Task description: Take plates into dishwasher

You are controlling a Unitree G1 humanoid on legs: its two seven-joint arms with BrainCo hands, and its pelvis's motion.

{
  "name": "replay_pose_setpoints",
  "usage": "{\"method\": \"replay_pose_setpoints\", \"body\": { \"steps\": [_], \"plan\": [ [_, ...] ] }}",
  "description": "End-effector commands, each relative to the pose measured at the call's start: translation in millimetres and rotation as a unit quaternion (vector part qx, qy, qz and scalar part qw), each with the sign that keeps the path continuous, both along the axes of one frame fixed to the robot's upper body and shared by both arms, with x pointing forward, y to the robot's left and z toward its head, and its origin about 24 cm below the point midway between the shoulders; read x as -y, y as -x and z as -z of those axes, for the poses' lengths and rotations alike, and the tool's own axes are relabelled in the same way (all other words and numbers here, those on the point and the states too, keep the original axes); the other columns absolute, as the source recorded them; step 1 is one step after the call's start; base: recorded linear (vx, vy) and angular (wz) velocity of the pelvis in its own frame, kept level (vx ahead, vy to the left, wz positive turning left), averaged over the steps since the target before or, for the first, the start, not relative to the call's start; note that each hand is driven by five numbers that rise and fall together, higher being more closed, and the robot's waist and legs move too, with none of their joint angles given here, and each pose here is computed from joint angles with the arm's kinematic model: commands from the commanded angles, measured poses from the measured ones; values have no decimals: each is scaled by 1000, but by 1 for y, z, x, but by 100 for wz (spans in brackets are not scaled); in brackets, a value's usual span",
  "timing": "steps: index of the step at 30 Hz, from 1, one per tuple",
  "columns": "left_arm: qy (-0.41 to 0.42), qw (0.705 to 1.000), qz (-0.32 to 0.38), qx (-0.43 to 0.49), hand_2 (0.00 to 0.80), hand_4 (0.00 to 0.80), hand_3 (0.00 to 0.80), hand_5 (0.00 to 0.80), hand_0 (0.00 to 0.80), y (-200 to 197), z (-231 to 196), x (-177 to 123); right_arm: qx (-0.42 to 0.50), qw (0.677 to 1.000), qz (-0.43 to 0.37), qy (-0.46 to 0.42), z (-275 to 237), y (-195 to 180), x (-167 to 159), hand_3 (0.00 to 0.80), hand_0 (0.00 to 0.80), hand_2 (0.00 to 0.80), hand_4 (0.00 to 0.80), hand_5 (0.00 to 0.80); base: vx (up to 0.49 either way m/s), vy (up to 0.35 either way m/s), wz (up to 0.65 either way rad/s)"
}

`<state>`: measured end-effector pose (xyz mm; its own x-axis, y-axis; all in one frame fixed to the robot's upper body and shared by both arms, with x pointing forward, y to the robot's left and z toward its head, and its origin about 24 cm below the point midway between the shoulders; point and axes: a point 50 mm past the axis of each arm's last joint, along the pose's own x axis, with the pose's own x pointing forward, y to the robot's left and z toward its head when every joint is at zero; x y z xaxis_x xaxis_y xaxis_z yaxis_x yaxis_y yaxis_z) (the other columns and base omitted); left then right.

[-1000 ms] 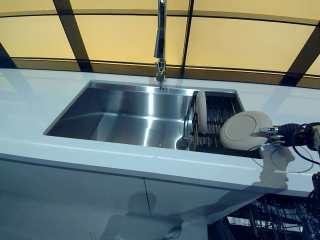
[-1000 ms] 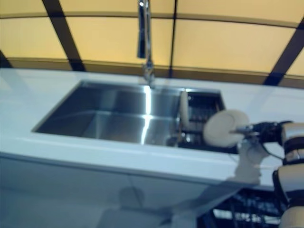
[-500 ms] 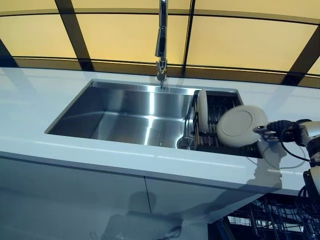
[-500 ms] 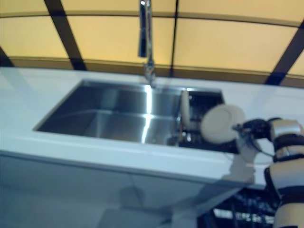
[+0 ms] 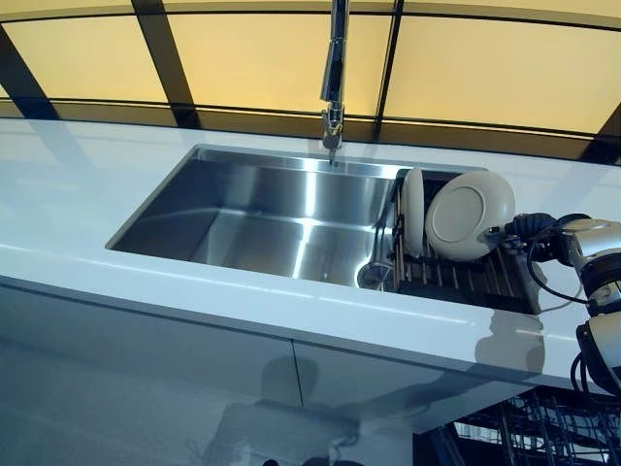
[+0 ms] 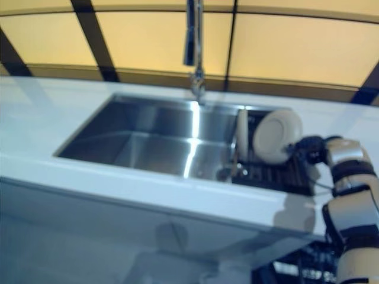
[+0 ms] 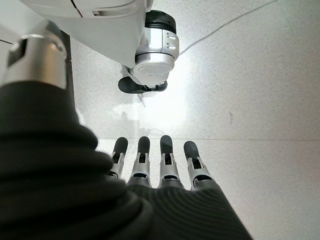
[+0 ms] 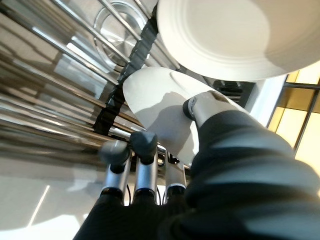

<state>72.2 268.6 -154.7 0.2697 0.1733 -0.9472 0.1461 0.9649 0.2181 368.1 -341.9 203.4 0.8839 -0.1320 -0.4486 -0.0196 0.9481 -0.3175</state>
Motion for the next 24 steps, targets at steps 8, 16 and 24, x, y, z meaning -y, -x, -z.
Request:
{"method": "replay_pose_setpoints", "body": {
  "steps": [8, 16, 24],
  "plan": [
    [-20, 999, 33, -15, 0, 0, 0, 0, 0, -6, -2, -3, 97, 993, -56, 41, -37, -13, -21, 800, 800, 800, 800, 800, 15, 38, -4],
    [-24, 999, 33, -26, 0, 0, 0, 0, 0, -3, -1, -3, 127, 989, -51, 48, -48, -14, -24, 800, 800, 800, 800, 800, 5, 44, -8],
    [-30, 998, 31, -37, 0, 0, 0, 0, 0, -1, 1, -2, 157, 984, -60, 52, -65, -13, -29, 800, 800, 800, 800, 800, 16, 29, -16]
  ]
}}
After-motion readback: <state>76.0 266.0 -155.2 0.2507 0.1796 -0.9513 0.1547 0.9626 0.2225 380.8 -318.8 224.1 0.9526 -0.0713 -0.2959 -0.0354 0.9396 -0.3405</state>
